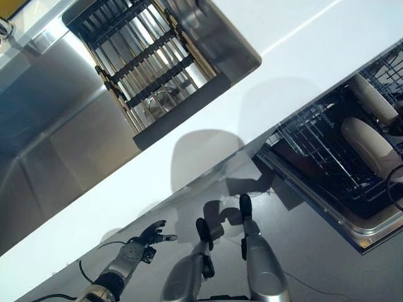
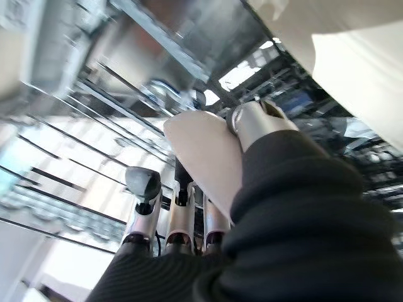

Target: Take plates into dishwasher

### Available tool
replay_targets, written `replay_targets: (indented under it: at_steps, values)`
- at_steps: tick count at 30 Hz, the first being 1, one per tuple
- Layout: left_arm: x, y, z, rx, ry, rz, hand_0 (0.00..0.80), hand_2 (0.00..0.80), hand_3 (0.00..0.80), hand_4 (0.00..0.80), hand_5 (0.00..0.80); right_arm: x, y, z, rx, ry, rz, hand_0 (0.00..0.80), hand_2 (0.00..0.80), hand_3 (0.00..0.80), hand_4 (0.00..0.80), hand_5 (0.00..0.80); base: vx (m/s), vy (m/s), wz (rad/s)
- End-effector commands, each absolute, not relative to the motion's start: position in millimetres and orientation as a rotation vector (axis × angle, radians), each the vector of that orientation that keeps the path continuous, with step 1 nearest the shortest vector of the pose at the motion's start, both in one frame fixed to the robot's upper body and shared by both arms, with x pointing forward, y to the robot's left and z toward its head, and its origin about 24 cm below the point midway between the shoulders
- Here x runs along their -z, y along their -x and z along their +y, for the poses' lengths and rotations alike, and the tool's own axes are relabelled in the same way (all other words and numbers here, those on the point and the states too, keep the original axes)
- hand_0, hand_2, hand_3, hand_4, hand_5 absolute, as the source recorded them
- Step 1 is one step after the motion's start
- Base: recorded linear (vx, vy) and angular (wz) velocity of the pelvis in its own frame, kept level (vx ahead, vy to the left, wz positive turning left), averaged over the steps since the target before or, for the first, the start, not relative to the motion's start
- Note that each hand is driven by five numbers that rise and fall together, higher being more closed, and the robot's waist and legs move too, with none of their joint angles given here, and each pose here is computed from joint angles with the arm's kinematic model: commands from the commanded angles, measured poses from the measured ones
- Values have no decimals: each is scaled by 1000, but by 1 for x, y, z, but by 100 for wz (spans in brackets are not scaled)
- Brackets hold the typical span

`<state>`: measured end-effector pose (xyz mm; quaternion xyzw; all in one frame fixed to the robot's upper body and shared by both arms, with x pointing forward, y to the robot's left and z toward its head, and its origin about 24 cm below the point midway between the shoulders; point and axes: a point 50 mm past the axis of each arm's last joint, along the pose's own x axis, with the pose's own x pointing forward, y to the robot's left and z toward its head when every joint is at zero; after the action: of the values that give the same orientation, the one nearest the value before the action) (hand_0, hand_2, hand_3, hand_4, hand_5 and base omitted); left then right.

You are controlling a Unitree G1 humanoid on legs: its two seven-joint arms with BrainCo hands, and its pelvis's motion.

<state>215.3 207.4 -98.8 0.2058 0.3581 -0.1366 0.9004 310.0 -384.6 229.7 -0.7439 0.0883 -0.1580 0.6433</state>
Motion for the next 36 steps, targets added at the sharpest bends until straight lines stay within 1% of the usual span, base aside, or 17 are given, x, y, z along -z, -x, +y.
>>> replay_targets:
  at_steps: [1, 7, 19, 26, 27, 28, 29, 30, 36]
  values:
    - [99, -204, 236, 253, -488, 792, 0, 0, 0, 0, 0, -253, -311, -377, 336, 1810, 153, 800, 800, 800, 800, 800, 0, 0, 0]
    - [98, -204, 241, 242, -493, 801, 0, 0, 0, 0, 0, -255, -312, -374, 311, 1786, 170, 800, 800, 800, 800, 800, 0, 0, 0]
    - [98, -205, 243, 239, -493, 798, 0, 0, 0, 0, 0, -242, -307, -396, 374, 1635, 329, 800, 800, 800, 800, 800, 0, 0, 0]
    - [98, -205, 241, 241, -492, 792, 0, 0, 0, 0, 0, -233, -305, -400, 381, 1585, 356, 800, 800, 800, 800, 800, 1, 2, 0]
    - [98, -206, 241, 241, -493, 792, 0, 0, 0, 0, 0, -233, -305, -400, 384, 1582, 357, 678, 678, 678, 678, 678, 0, 0, 0]
    - [98, -206, 241, 242, -492, 791, 0, 0, 0, 0, 0, -233, -305, -400, 388, 1574, 356, 402, 402, 402, 402, 402, 0, 0, 0]
    - [98, -205, 240, 242, -491, 791, 0, 0, 0, 0, 0, -232, -305, -401, 392, 1563, 361, 53, 53, 53, 53, 53, 0, 0, 0]
    - [98, -206, 240, 243, -491, 790, 0, 0, 0, 0, 0, -232, -305, -401, 395, 1557, 359, 0, 0, 0, 0, 0, 0, 0, 0]
    - [99, -204, 238, 242, -490, 790, 0, 0, 0, 0, 0, -230, -305, -401, 404, 1523, 342, 0, 0, 0, 0, 0, 0, 0, 0]
